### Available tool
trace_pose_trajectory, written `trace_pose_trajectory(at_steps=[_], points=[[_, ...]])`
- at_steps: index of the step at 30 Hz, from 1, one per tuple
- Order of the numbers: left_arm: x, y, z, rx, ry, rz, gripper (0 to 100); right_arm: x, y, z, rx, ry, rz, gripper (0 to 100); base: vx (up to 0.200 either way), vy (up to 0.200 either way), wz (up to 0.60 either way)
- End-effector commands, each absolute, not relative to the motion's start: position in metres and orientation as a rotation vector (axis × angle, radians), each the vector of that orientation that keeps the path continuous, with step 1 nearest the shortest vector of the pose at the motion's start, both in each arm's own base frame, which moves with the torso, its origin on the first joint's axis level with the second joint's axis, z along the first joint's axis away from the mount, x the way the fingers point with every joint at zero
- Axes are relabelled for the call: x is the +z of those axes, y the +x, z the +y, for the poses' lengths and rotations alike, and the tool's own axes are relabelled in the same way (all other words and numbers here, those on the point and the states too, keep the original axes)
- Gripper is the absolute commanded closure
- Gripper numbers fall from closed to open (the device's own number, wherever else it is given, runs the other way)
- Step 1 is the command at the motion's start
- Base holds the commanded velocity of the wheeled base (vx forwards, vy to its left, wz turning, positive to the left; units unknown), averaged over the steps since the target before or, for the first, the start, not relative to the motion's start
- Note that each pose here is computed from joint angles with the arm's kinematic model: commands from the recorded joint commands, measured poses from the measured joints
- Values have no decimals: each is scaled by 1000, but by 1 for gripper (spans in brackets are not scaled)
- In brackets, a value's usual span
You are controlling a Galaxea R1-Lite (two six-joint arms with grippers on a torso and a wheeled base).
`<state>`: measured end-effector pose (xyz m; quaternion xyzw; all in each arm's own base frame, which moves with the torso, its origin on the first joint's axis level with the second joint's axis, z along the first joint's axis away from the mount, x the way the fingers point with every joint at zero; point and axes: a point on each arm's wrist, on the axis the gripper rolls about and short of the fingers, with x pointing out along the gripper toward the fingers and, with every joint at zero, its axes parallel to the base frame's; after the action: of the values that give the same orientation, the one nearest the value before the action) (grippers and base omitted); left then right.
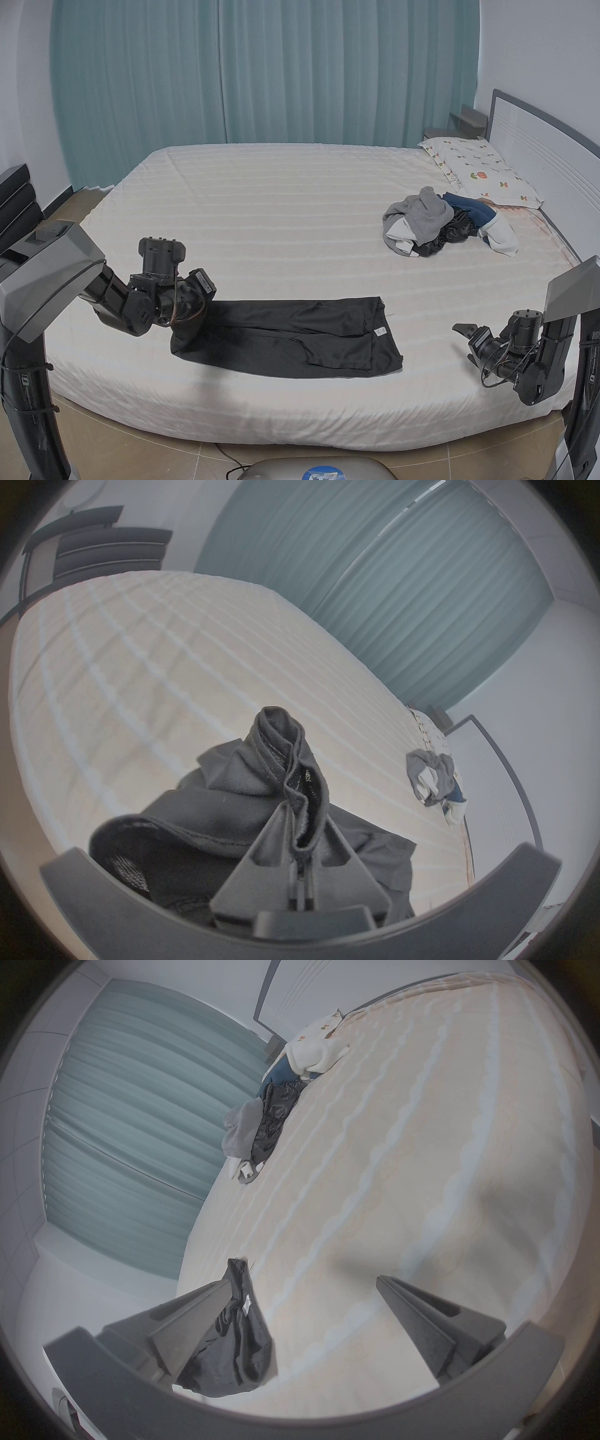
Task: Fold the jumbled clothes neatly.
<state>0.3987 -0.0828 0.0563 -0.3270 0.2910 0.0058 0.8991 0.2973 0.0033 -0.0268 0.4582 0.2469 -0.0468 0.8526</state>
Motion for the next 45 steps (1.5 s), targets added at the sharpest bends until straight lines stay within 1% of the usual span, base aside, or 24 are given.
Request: trace_pose_trajectory(at_steps=[1, 11, 16, 23, 25, 26, 27, 37, 41, 45], points=[[81, 399, -125, -54, -645, 581, 100, -28, 296, 6, -93, 962, 529, 0, 0, -200, 0], [86, 392, -181, -127, -585, 680, 100, -28, 295, 11, -81, 957, 540, 0, 0, -200, 0], [82, 392, -202, -142, -574, 730, 100, -28, 295, 11, -81, 955, 541, 0, 0, -200, 0], [60, 395, -227, -128, -555, 766, 100, -28, 294, 11, -81, 953, 545, 0, 0, -200, 0], [56, 396, -229, -121, -550, 766, 100, -28, 294, 11, -81, 953, 545, 0, 0, 0, 0], [45, 400, -233, -99, -545, 769, 100, -29, 294, 11, -81, 953, 546, 0, 0, 0, 0], [45, 401, -233, -96, -553, 766, 0, -29, 294, 12, -80, 951, 547, 0, 0, 0, 0], [56, 404, -234, -61, -648, 735, 0, -29, 293, 15, -71, 950, 553, 0, 0, 0, 0], [70, 401, -226, -53, -672, 719, 0, -29, 293, 15, -72, 950, 555, 0, 0, 0, 0], [82, 396, -200, -5, -714, 711, 0, -30, 292, 15, -73, 947, 561, 0, 0, 0, 0]])
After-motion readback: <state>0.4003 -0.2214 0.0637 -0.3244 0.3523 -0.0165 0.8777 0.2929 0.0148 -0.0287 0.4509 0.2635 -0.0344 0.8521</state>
